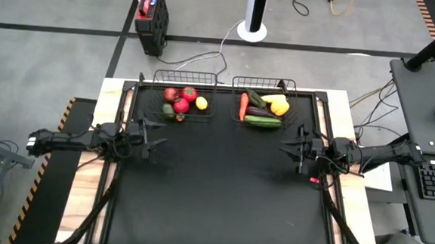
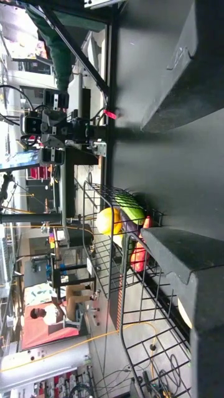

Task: Sort produce into baskets
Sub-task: Return to Home Position

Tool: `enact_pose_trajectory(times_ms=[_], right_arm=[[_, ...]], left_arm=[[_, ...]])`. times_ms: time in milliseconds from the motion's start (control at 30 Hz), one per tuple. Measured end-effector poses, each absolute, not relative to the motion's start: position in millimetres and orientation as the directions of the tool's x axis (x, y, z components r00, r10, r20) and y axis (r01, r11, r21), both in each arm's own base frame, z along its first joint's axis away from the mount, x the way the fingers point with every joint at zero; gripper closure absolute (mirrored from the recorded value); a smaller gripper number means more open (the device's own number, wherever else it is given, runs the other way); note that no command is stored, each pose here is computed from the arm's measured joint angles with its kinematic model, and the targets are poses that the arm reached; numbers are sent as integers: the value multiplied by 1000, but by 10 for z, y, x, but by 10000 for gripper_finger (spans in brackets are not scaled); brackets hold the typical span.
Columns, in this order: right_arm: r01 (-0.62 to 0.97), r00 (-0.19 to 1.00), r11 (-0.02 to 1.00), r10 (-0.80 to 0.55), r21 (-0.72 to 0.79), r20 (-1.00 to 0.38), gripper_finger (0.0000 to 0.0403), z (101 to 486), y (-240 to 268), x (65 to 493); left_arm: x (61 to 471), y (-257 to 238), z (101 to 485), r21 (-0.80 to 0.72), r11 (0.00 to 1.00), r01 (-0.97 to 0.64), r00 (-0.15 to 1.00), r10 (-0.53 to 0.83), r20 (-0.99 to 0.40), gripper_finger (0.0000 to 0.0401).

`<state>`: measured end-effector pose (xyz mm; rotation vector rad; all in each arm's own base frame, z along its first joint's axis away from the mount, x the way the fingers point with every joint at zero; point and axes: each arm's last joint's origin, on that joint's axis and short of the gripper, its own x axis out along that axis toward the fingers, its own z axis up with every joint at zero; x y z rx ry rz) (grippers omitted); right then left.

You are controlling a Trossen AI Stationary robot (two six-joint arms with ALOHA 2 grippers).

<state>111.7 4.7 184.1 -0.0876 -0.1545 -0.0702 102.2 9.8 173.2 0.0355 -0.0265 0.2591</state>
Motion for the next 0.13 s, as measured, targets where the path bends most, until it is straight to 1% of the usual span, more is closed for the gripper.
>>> enact_pose_trajectory(times_ms=[133], right_arm=[[76,986,994,-63,-82,157,312,1842,47,1117]], left_arm=[[1022,98,1732,32,966,-256,966,255,31,154]])
